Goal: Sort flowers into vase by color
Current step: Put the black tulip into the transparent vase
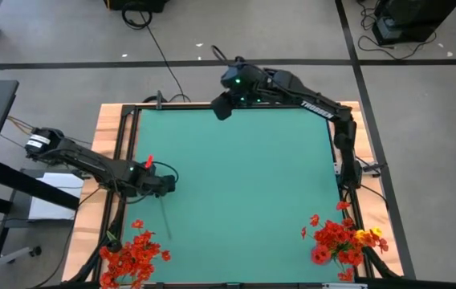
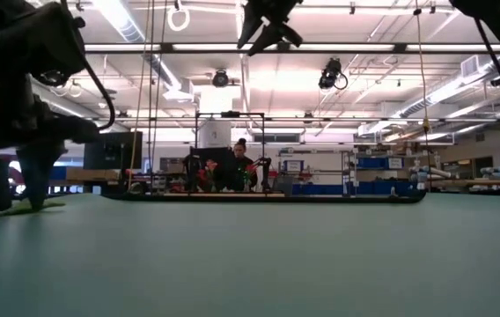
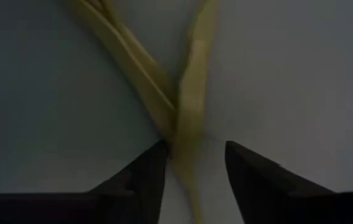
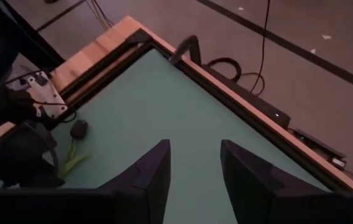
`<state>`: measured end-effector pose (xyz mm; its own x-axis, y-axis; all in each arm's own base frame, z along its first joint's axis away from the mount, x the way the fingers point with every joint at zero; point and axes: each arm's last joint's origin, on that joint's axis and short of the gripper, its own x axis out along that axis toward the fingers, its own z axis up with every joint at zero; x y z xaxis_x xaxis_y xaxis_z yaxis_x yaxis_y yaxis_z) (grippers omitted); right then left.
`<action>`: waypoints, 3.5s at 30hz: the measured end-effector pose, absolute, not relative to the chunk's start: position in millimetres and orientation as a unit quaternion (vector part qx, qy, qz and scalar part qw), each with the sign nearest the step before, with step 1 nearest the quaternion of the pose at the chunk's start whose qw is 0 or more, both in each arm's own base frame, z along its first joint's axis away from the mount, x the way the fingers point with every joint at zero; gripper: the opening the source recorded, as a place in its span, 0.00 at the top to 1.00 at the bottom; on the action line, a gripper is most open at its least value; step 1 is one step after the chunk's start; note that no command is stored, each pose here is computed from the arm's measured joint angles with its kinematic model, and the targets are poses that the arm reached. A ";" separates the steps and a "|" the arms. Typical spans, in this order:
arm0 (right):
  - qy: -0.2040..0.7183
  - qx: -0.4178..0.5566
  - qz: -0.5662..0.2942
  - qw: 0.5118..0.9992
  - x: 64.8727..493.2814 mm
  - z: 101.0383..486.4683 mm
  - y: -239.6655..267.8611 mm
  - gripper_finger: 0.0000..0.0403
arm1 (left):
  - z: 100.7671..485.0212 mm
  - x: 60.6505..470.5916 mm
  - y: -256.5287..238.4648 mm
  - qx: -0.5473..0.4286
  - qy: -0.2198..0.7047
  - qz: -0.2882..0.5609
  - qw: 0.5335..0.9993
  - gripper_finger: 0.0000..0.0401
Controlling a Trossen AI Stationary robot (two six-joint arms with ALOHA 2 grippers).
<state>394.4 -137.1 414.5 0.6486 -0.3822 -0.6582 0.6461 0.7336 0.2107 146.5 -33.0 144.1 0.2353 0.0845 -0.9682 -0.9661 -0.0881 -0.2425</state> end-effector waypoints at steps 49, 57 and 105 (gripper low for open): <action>0.170 0.240 -0.007 0.956 445.9 420.2 -33.9 0.63 | 344.2 159.8 -10.2 -0.169 0.066 0.068 0.981 0.98; 0.154 0.205 0.024 0.966 450.6 417.6 -27.2 0.65 | 349.4 162.4 -13.5 -0.153 0.048 0.011 0.987 0.98; 0.165 0.116 -0.084 0.976 413.4 444.3 -4.6 0.67 | 346.7 152.6 -9.4 -0.137 0.059 0.066 0.987 0.99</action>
<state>413.4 -4.6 444.3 0.9317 -0.1251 -0.3410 0.2013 0.9593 0.1981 152.6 -9.4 346.7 0.9843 0.1140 -0.1349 -0.1465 0.9538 -0.2624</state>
